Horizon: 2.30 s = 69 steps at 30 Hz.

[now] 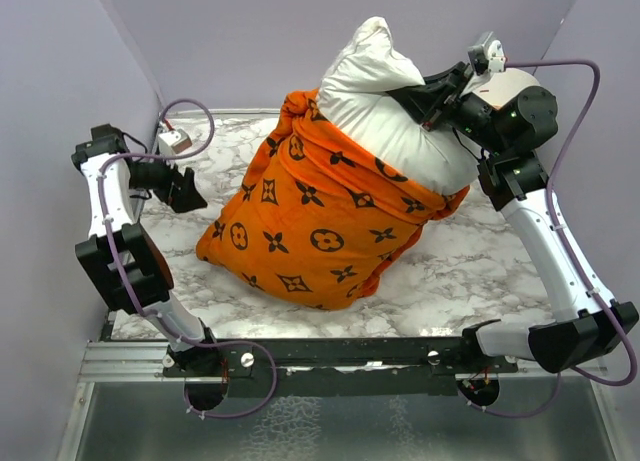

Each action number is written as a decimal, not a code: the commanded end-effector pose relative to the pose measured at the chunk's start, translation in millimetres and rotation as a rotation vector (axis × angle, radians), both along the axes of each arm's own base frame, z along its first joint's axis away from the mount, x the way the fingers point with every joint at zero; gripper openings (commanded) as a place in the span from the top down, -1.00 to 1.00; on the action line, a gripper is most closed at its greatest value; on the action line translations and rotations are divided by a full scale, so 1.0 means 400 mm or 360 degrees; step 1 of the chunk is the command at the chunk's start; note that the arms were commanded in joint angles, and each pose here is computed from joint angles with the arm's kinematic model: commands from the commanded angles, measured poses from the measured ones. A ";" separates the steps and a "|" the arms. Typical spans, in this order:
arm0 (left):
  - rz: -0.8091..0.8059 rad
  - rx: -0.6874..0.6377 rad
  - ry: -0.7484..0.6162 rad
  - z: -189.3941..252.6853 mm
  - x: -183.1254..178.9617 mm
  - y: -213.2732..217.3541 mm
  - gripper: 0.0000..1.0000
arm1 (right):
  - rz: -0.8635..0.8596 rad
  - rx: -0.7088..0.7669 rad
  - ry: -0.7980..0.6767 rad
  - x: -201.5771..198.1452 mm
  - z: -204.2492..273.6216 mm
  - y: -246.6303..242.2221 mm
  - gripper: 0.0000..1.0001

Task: Remove the pillowcase from the pillow
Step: Remove the pillow from the pillowcase.

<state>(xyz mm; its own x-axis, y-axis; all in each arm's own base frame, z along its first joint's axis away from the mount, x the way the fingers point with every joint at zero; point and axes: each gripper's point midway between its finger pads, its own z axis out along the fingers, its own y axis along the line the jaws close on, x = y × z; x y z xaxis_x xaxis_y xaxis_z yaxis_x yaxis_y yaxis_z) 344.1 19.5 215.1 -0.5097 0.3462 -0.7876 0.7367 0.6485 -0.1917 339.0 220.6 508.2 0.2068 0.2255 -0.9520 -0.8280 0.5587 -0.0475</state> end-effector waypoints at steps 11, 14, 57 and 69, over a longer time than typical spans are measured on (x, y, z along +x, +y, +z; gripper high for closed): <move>-0.0540 0.0015 0.0088 -0.228 -0.197 -0.044 -0.98 | -0.0042 0.0063 -0.0323 -0.057 0.117 -0.038 0.99; -0.0571 -0.0025 0.0148 -0.270 -0.191 -0.038 -0.98 | -0.0031 0.0065 -0.0320 -0.058 0.113 -0.038 0.99; -0.0034 0.1178 0.0213 -0.364 -0.165 0.425 1.00 | -0.1409 0.0876 -0.0437 0.053 0.395 -0.634 0.99; 0.0115 0.1523 0.0276 -0.401 -0.238 0.636 1.00 | -0.1393 0.0965 -0.0436 0.036 0.410 -0.656 0.99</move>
<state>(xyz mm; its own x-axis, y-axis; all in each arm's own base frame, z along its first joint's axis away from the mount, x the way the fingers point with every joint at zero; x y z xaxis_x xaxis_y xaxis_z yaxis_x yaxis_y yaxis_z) 296.9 127.4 69.9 -0.4375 0.6821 -0.5860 0.7800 0.6120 0.1301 448.5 88.0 459.9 -0.0827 0.3862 -0.9187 -0.3865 0.8373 0.3868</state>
